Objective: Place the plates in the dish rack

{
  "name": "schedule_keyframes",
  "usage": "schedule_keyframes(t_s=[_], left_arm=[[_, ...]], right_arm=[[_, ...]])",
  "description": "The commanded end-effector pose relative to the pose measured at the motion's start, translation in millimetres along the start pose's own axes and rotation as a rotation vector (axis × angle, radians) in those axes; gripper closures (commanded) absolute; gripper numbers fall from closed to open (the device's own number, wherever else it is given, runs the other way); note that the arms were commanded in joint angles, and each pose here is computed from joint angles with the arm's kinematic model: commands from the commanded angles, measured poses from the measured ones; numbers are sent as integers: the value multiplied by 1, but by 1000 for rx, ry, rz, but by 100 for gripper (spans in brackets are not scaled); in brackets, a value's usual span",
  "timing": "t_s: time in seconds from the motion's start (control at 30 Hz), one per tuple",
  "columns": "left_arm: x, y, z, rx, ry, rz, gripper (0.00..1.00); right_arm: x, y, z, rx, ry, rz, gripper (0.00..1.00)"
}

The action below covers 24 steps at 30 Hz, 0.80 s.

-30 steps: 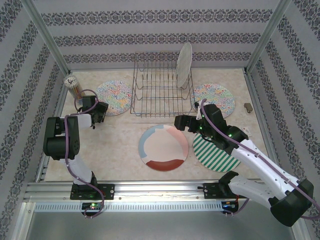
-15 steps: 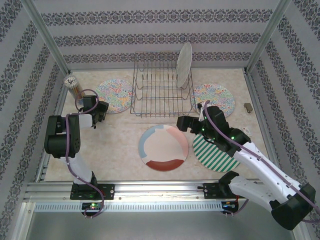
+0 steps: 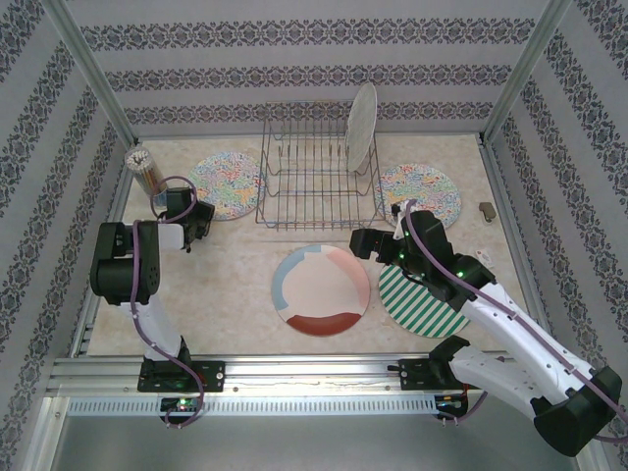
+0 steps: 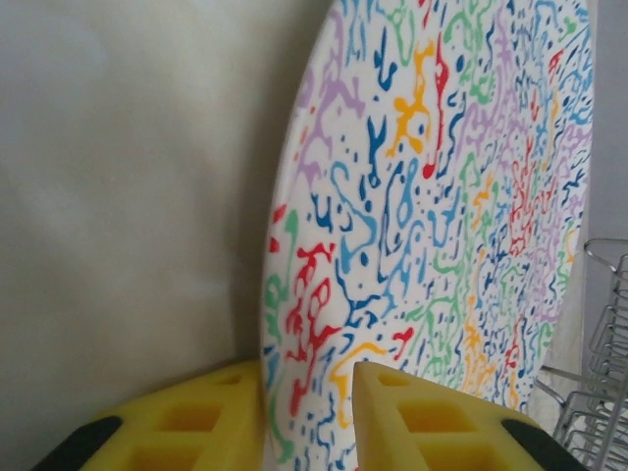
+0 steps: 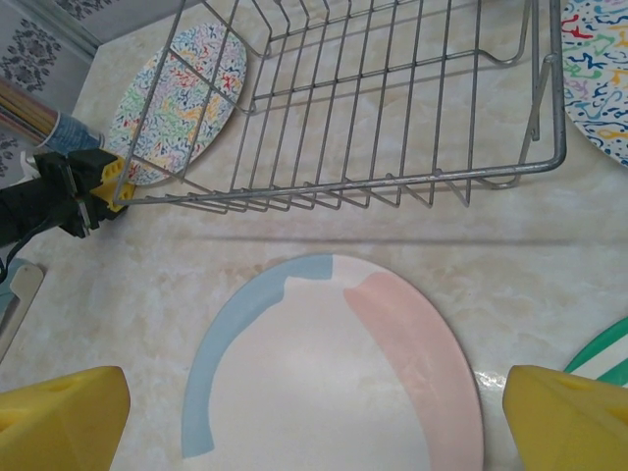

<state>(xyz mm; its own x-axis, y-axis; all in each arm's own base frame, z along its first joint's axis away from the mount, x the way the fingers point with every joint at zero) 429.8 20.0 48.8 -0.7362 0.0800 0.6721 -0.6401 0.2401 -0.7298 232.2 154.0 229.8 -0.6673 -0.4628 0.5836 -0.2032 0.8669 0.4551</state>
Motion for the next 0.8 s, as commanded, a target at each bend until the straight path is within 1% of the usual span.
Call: schedule_keyframes(t_s=[0.0,0.03,0.1,0.33,0.5,0.77], left_arm=[[-6,-9,3,-6,3,39,78],[-6,-9,3,-6,2,40,83],[-5,-8,2,0,-9,41,89],[-2,-16,-1,-2,-20,57,100],[9,-28,-4,-19,-40,78,100],[38,-49,-12,-119,-90,84,100]], right_arm=[[2,-10,3,-18,-6,39,2],[2,-10,3,-20,-5,41,2],[3,-11,3,-21,-8,43,2],[8,-13,3,-25,-19,48,2],[12,-14,2,-30,-33,49,2],[7,-7,0,-21,-8,34,2]])
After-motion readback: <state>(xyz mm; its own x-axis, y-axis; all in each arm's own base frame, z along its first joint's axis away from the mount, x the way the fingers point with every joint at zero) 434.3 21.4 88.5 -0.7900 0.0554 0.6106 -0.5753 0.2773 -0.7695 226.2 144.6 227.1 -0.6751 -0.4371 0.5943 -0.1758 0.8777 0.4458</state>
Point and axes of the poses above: each hand's point on the last joint's axis, 136 mm out from that joint toward the fingers, its own x axis back along the fingers, its own y axis along the line the jaws close on, z = x × y, the point moved 3 cm from there along x, back along the fingers, and after that the axes turned 3 degrees about x, right-handed, at the moved point
